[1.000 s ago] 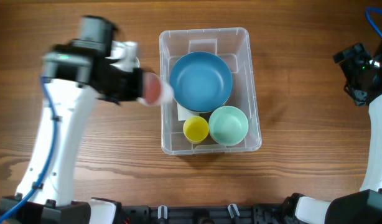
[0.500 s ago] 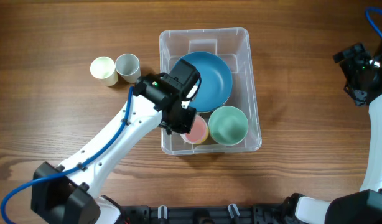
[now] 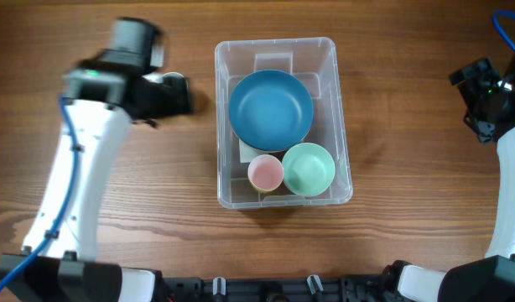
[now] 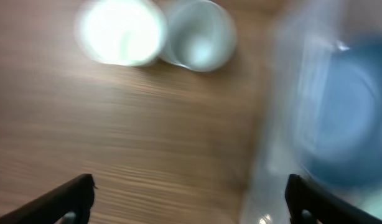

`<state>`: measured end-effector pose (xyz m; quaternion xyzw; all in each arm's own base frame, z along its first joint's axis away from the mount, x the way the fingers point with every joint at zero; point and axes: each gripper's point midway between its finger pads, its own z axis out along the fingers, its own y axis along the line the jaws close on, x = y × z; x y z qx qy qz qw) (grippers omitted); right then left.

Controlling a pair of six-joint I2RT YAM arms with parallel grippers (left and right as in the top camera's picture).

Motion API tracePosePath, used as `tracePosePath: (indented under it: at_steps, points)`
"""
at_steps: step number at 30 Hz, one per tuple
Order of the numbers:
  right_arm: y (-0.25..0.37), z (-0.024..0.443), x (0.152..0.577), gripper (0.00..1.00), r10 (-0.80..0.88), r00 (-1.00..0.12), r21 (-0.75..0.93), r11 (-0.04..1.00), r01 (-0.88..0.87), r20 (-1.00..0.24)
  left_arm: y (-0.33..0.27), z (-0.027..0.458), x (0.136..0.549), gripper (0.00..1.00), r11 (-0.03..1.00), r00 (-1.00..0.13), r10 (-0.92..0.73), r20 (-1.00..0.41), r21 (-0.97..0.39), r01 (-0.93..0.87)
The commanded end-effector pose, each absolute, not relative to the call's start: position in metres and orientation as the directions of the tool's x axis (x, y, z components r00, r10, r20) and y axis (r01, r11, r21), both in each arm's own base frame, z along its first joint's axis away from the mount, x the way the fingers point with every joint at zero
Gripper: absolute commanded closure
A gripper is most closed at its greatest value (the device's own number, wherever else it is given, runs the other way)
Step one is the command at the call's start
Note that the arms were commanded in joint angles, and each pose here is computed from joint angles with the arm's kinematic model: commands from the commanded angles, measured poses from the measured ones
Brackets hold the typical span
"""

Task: Pack container
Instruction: 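Carry the pink cup over and insert it into the yellow cup, then grasp the cream cup with the left gripper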

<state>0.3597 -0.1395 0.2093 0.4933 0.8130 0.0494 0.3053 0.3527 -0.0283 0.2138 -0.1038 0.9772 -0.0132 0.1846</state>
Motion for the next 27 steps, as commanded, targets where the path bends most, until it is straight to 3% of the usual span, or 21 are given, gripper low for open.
tracePosePath:
  at_steps: [1, 4, 9, 12, 15, 17, 20, 24, 27]
  points:
    - [-0.14, 0.204, 0.361, 0.0, 0.839, -0.32, 0.374, 0.496, 0.783, -0.441, 0.04, 0.185, 0.37, 0.14, 0.899, -0.859, -0.436, -0.267, -0.168, -0.404]
    - [-0.14, 0.204, 0.361, 0.01, 0.839, -0.32, 0.374, 0.496, 0.783, -0.441, 0.067, 0.152, 0.386, 0.17, 0.853, -0.835, -0.513, -0.199, -0.226, -0.471]
    - [-0.14, 0.204, 0.361, 0.0, 0.839, -0.32, 0.374, 0.496, 0.783, -0.441, 0.069, 0.094, 0.413, 0.21, 0.864, -0.867, -0.479, -0.138, -0.25, -0.437]
    - [-0.14, 0.204, 0.361, 0.0, 0.839, -0.32, 0.374, 0.496, 0.783, -0.441, 0.071, 0.063, 0.422, 0.29, 0.858, -0.868, -0.486, -0.103, -0.244, -0.451]
    - [-0.14, 0.204, 0.361, 0.0, 0.839, -0.32, 0.374, 0.496, 0.783, -0.441, 0.072, 0.048, 0.422, 0.61, 0.857, -0.87, -0.487, -0.08, -0.238, -0.457]
    - [-0.14, 0.204, 0.361, 0.0, 0.839, -0.32, 0.374, 0.496, 0.783, -0.441, 0.073, 0.052, 0.423, 0.8, 0.856, -0.868, -0.489, -0.091, -0.24, -0.457]
    - [-0.14, 0.204, 0.361, 0.01, 0.839, -0.32, 0.375, 0.496, 0.784, -0.44, 0.08, 0.07, 0.422, 0.95, 0.853, -0.854, -0.505, -0.127, -0.225, -0.472]
    - [-0.14, 0.204, 0.361, 0.0, 0.839, -0.32, 0.374, 0.496, 0.783, -0.441, 0.091, 0.114, 0.402, 0.96, 0.852, -0.831, -0.523, -0.191, -0.157, -0.5]
    - [-0.14, 0.204, 0.361, 0.0, 0.839, -0.32, 0.374, 0.496, 0.783, -0.441, 0.073, 0.184, 0.374, 0.96, 0.855, -0.81, -0.518, -0.275, -0.198, -0.479]
